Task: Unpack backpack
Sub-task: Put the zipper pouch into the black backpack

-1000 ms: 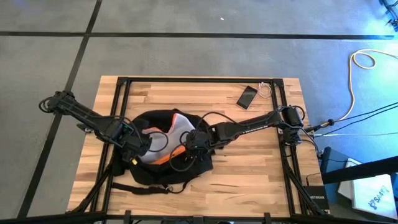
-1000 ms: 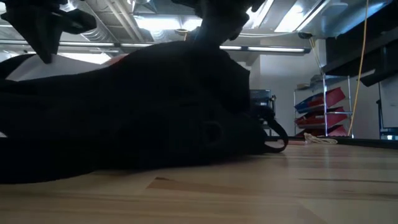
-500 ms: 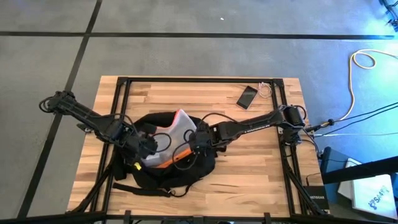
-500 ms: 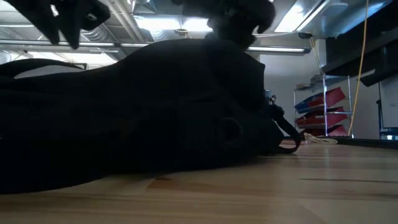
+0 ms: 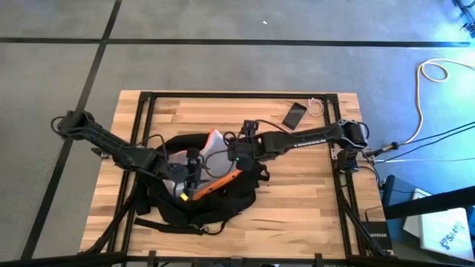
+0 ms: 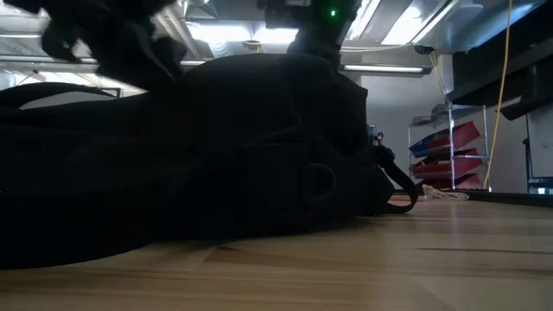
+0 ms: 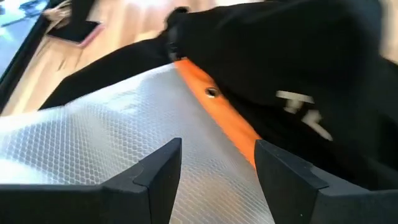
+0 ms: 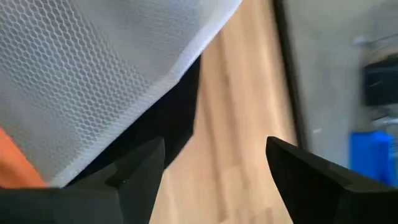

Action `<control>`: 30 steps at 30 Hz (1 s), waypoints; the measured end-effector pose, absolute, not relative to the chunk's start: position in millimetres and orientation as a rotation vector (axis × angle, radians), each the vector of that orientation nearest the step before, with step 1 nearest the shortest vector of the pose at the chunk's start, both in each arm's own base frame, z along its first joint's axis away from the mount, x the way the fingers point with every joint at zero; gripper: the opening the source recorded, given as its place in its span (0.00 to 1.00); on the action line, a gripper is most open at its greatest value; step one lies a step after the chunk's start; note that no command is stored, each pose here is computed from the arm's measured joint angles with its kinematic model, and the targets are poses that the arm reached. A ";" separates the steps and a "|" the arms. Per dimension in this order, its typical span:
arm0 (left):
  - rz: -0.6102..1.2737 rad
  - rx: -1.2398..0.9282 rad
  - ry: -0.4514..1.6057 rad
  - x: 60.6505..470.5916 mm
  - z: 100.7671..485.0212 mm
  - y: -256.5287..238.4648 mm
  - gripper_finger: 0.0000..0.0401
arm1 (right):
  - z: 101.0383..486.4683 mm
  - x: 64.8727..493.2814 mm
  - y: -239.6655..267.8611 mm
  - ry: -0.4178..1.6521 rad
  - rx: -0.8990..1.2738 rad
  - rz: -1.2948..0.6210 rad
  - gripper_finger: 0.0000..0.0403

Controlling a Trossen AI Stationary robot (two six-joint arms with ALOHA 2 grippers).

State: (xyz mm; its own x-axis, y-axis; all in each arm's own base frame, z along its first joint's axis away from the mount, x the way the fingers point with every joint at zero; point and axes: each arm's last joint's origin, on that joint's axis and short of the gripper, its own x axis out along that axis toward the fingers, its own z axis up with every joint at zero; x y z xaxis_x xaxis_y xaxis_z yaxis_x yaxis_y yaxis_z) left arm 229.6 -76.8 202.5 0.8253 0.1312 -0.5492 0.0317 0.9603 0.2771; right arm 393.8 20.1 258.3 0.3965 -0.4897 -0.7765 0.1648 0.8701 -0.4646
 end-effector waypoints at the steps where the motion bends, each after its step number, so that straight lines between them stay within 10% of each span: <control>1: 0.069 0.257 0.578 230.8 198.0 -74.4 0.46 | 256.6 394.3 16.9 1.099 -0.303 -0.413 0.66; 21: 0.000 -0.097 0.690 251.2 152.7 -58.7 0.46 | 196.2 414.3 -0.6 1.263 -0.173 -0.354 0.64; 30: -0.032 -0.094 0.691 250.5 154.0 -59.9 0.46 | 198.0 419.4 -3.5 1.207 -0.200 -0.375 0.26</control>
